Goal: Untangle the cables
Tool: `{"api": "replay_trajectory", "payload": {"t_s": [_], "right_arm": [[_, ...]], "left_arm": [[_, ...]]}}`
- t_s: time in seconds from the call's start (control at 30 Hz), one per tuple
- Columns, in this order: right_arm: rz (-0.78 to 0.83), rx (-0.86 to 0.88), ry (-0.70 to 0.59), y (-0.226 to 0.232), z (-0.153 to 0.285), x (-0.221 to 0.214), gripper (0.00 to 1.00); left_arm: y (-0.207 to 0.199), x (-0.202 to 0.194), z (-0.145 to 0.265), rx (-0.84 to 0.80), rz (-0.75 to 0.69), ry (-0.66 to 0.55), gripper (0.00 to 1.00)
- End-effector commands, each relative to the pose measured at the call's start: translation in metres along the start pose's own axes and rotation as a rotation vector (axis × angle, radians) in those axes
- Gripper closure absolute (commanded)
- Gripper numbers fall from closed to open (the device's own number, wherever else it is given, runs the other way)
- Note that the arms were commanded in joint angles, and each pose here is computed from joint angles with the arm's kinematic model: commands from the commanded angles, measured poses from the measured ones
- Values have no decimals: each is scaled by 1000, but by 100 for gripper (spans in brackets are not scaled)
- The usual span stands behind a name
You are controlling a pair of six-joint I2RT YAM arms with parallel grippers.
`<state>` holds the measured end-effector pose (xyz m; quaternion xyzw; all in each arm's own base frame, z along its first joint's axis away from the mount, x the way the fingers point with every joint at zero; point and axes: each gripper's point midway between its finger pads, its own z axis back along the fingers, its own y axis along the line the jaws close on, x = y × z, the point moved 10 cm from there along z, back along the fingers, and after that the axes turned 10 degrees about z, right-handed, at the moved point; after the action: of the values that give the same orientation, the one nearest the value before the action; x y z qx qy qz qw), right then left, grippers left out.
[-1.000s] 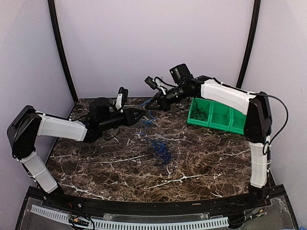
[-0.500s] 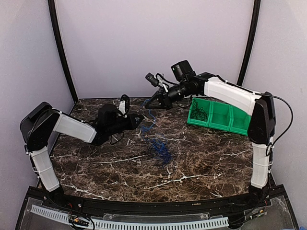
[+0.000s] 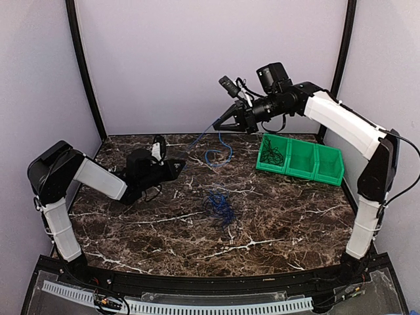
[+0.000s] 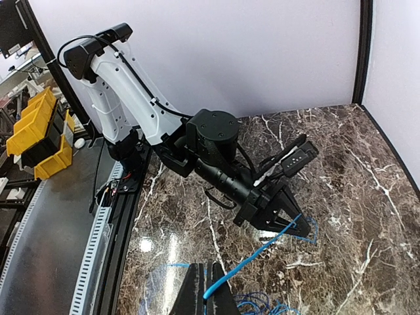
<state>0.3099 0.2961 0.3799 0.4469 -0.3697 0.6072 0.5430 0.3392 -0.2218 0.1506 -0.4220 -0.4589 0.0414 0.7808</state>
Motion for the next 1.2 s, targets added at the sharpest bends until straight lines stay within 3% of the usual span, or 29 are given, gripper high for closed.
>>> {"api": "replay_trajectory", "payload": {"t_s": [0.0, 0.27, 0.63, 0.9, 1.17], "right_arm": [[155, 0, -143, 25, 53, 48, 100], [141, -112, -156, 20, 94, 41, 100], [97, -292, -130, -2, 135, 27, 100], [4, -508, -60, -26, 174, -6, 100], [-97, -659, 9, -41, 201, -44, 100]], "left_arm": [[30, -7, 9, 173, 30, 24, 94], [34, -7, 7, 237, -21, 51, 76], [25, -6, 12, 223, -1, 125, 73], [-47, 49, 27, 45, 106, 162, 70], [-95, 101, 35, 5, -66, 84, 67]]}}
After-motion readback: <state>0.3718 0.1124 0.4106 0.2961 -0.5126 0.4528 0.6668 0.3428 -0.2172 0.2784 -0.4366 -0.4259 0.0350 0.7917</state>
